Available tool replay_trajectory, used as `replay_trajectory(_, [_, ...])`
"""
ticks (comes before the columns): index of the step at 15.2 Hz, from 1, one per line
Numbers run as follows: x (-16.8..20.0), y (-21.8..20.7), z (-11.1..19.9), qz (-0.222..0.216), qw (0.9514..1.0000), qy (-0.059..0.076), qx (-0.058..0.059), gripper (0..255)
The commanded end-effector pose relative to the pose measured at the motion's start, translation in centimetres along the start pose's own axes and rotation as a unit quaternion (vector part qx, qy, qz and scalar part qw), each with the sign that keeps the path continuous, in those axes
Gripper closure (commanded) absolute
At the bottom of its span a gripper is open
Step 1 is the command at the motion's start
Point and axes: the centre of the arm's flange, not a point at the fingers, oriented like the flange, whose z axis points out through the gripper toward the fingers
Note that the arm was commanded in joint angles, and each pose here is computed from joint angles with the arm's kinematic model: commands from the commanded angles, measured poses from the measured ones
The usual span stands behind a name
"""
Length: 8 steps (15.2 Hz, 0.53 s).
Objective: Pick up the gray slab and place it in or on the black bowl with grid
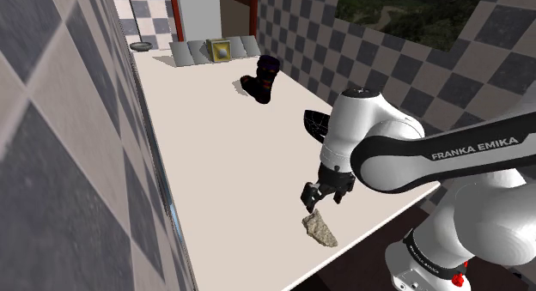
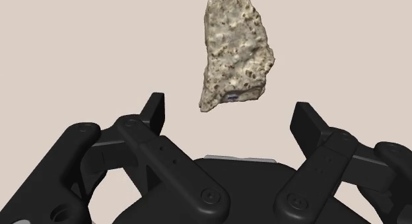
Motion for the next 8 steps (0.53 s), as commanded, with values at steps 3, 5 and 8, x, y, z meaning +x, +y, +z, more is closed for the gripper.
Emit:
replay_trajectory(3, [-0.6,-1.4,3.3,0.008,0.9999,-0.007,0.004,0])
replay_trajectory(5, [-0.6,-1.4,4.4,0.008,0.9999,-0.007,0.004,0])
replay_trajectory(8, [-0.6,-1.4,6.0,0.008,0.9999,-0.007,0.004,0])
